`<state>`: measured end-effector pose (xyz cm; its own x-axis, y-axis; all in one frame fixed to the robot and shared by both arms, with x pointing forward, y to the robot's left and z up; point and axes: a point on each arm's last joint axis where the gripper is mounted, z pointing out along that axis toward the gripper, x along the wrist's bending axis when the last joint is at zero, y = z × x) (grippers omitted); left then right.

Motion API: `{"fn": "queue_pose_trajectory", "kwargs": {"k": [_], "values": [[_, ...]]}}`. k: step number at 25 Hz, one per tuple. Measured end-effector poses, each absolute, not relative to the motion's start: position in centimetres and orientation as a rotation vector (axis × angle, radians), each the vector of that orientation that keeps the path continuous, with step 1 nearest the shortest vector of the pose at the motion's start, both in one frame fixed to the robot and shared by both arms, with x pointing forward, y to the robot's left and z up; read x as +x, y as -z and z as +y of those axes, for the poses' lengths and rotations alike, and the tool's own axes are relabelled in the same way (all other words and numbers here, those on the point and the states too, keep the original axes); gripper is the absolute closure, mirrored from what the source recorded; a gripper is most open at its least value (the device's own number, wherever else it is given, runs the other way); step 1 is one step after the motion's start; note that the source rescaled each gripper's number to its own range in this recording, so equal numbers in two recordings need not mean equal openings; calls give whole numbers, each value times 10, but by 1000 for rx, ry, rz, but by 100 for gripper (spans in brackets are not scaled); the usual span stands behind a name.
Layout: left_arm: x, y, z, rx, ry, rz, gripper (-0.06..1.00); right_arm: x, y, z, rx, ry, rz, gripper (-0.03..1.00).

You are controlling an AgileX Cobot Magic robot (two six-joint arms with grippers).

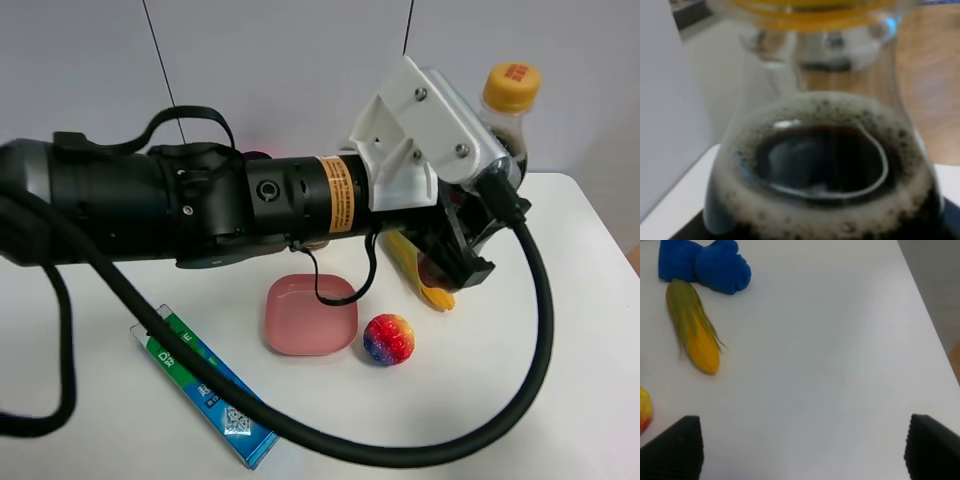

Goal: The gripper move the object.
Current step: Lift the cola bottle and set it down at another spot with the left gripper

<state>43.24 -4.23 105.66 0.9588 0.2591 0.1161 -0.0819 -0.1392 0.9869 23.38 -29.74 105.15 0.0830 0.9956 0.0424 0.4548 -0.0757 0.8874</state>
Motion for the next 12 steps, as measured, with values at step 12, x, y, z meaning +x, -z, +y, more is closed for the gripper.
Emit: {"fn": "queue_pose_trajectory", "kwargs": {"k": [12], "values": [[448,-1018,-57,1643,-285,242,94,234,-1051,-297,1632,-937,1463,-3]]}}
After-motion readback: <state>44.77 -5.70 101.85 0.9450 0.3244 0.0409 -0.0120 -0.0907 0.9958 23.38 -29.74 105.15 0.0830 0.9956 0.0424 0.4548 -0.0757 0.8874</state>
